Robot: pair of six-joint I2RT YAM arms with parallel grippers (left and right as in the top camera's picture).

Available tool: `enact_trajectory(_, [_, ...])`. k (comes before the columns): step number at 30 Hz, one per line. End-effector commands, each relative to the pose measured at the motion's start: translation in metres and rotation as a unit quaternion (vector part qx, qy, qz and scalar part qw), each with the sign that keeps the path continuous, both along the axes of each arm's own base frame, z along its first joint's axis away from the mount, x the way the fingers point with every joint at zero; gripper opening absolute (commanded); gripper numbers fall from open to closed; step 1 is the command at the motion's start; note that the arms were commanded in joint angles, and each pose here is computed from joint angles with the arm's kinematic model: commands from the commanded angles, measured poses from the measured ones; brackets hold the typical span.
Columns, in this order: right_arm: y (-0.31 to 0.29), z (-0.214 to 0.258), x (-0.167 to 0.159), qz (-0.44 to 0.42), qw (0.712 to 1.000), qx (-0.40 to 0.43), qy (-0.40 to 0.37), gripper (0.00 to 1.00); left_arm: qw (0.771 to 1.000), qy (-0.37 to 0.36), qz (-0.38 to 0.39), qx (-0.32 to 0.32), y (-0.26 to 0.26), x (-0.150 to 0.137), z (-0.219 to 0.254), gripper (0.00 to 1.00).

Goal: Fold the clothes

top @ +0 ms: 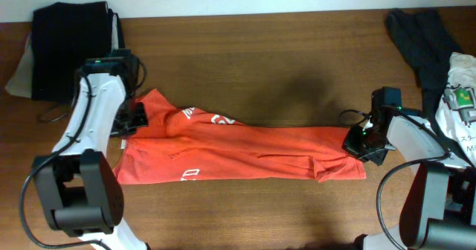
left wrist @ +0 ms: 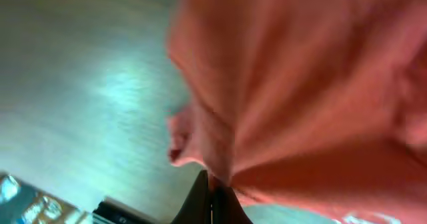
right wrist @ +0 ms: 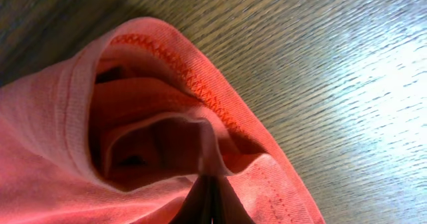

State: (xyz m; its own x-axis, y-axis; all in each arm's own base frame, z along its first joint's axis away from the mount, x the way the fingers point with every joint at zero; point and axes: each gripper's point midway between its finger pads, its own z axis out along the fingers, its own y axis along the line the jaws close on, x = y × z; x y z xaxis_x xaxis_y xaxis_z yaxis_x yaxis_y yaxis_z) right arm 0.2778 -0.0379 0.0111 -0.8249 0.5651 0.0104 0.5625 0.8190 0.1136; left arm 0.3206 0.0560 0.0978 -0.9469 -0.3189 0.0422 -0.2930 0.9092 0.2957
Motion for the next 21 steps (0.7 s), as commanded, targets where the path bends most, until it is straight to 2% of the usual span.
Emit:
enact_trajectory(1, [-0.010,0.002,0.005,-0.021,1.000,-0.023,-0.001,0.04,0.995,-0.014,0.077,0.054,0.042,-0.008,0.008,0.00])
enact_trajectory(4, [-0.015,0.002,0.006,-0.030,0.999,-0.035,-0.001,0.04,0.993,-0.002,0.110,0.051,0.059,-0.020,0.003,0.00])
enact_trajectory(8, [-0.016,0.007,0.014,-0.030,0.999,-0.037,-0.012,0.04,0.990,0.011,0.142,0.016,0.063,-0.033,-0.007,0.00])
enact_trajectory(13, [-0.019,0.023,0.028,-0.030,0.998,-0.038,-0.027,0.04,0.990,0.024,0.140,-0.001,0.055,-0.038,-0.009,0.02])
enact_trajectory(15, [-0.019,0.032,0.032,-0.027,0.998,-0.039,-0.028,0.07,0.990,0.026,0.139,-0.001,0.054,-0.038,-0.008,0.16])
enact_trajectory(16, [-0.020,0.038,0.034,-0.018,0.999,-0.040,-0.030,0.17,0.990,0.025,0.136,-0.002,0.054,-0.038,-0.008,0.58])
enact_trajectory(17, [-0.021,0.043,0.037,-0.011,0.999,-0.041,-0.032,0.40,0.991,0.024,0.134,-0.002,0.055,-0.037,-0.009,1.00])
enact_trajectory(18, [-0.021,0.050,0.040,-0.003,0.998,-0.042,-0.035,0.71,0.992,0.022,0.125,-0.009,0.053,-0.035,-0.009,0.99])
enact_trajectory(19, [-0.023,0.055,0.042,-0.004,0.998,-0.044,-0.037,0.88,0.993,0.020,0.118,-0.019,0.051,-0.033,-0.010,1.00])
enact_trajectory(20, [-0.026,0.061,0.044,-0.007,0.998,-0.043,-0.039,0.96,0.993,0.017,0.115,-0.028,0.049,-0.031,-0.011,1.00])
enact_trajectory(21, [-0.029,0.066,0.045,-0.012,0.998,-0.043,-0.040,1.00,0.993,0.013,0.111,-0.038,0.046,-0.028,-0.011,1.00])
